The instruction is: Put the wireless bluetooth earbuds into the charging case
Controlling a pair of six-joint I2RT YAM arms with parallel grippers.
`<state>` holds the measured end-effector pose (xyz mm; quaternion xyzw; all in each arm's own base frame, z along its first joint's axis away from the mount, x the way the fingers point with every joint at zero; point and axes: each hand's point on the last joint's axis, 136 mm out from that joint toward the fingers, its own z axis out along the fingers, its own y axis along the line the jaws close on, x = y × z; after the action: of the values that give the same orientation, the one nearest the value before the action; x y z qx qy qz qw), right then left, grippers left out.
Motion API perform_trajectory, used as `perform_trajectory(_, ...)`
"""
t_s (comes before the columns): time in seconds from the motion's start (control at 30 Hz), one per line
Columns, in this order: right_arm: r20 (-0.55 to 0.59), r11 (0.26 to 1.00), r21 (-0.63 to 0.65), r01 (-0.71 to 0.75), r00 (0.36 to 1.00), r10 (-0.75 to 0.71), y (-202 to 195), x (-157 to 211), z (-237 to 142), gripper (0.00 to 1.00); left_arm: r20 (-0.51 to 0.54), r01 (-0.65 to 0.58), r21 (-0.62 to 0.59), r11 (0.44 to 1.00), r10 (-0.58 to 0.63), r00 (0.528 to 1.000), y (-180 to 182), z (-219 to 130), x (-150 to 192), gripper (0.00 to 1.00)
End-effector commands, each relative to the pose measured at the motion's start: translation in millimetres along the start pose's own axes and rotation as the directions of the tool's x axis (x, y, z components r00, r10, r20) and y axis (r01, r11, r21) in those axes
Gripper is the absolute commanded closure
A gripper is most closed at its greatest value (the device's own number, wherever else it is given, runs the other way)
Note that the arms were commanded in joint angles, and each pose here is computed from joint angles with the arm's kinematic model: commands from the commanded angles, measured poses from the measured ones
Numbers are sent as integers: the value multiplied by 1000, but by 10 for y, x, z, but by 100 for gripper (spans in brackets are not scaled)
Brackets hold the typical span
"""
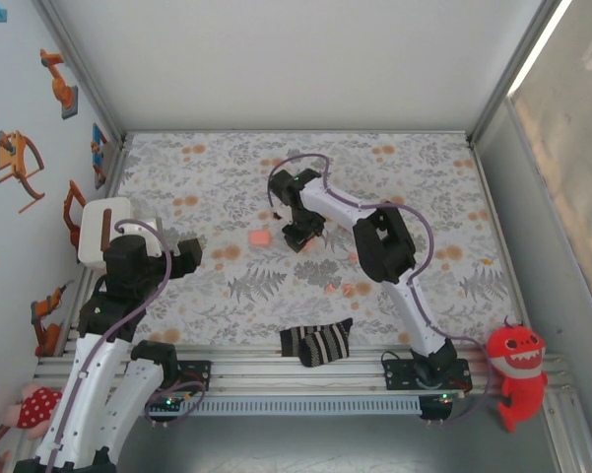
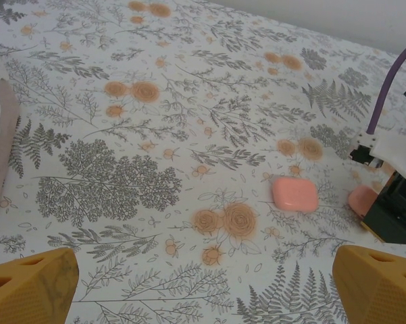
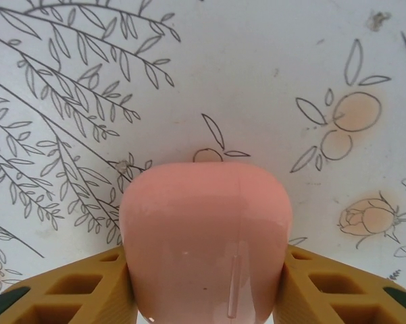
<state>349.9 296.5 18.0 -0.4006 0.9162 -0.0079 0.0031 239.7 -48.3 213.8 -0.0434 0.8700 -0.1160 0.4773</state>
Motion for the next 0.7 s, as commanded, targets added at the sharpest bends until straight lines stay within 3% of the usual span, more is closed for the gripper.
perform_trajectory(0.0,89,999,42,11,996,-15,-61,-78,-249,53,11,19,26,999,-19,1000,-33,9,-9,4)
perform_trajectory(0.17,144,998,65,21,989,-30,-89,-85,-437,54,6,33,40,999,-33,999,-60,18,-7,4)
perform_trajectory(0.4,310,993,110,35,948,-68,-111,-85,-907,55,-15,68,88,994,-67,998,-159,17,-31,4)
perform_trajectory(0.67,568,975,175,138,795,-215,30,5,-1600,56,-156,162,271,949,-123,980,-584,121,-122,2)
